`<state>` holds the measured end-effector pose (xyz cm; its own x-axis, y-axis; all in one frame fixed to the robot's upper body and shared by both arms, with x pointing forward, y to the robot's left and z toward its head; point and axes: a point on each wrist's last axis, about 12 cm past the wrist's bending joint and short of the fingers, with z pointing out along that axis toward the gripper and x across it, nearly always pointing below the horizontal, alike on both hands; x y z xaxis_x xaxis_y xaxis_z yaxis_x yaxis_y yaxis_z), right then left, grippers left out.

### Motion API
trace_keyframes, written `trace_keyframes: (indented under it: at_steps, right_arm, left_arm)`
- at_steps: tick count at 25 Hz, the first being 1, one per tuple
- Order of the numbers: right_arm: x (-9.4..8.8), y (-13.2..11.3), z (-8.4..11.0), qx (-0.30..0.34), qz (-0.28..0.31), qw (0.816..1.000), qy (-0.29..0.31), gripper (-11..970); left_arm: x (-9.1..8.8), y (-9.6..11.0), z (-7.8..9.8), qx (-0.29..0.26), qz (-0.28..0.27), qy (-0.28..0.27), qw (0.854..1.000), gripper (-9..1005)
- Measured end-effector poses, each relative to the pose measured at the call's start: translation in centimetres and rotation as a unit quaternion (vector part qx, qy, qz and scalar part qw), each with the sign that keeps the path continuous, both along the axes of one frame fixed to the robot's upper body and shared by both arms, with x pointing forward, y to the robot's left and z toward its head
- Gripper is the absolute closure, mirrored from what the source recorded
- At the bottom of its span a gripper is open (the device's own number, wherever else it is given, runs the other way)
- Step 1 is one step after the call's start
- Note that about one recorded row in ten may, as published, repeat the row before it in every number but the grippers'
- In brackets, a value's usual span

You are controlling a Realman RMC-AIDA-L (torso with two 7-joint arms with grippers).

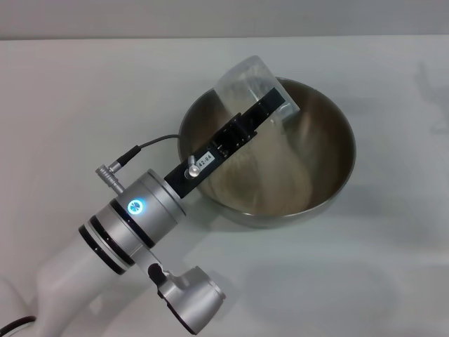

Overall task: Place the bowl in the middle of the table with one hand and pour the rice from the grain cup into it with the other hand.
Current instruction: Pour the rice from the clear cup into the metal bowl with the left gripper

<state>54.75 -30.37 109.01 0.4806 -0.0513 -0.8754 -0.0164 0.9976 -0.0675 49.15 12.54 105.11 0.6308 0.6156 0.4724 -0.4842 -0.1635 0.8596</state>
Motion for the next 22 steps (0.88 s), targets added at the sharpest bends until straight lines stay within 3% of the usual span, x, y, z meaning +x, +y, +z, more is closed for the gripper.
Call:
trace_keyframes:
  at_steps: [8,22]
  right_arm:
    - [0.03,0.03,0.03,0.000,0.000,1.000,0.000,197]
    - [-0.06,-0.06,-0.06,0.000,-0.001,1.000,0.001,197]
  left_arm:
    - [-0.34,0.05,-0.29,0.035,-0.002,-0.035,0.999,975]
    - [-0.51,-0.05,-0.28,0.042,-0.001,-0.046,0.998,974]
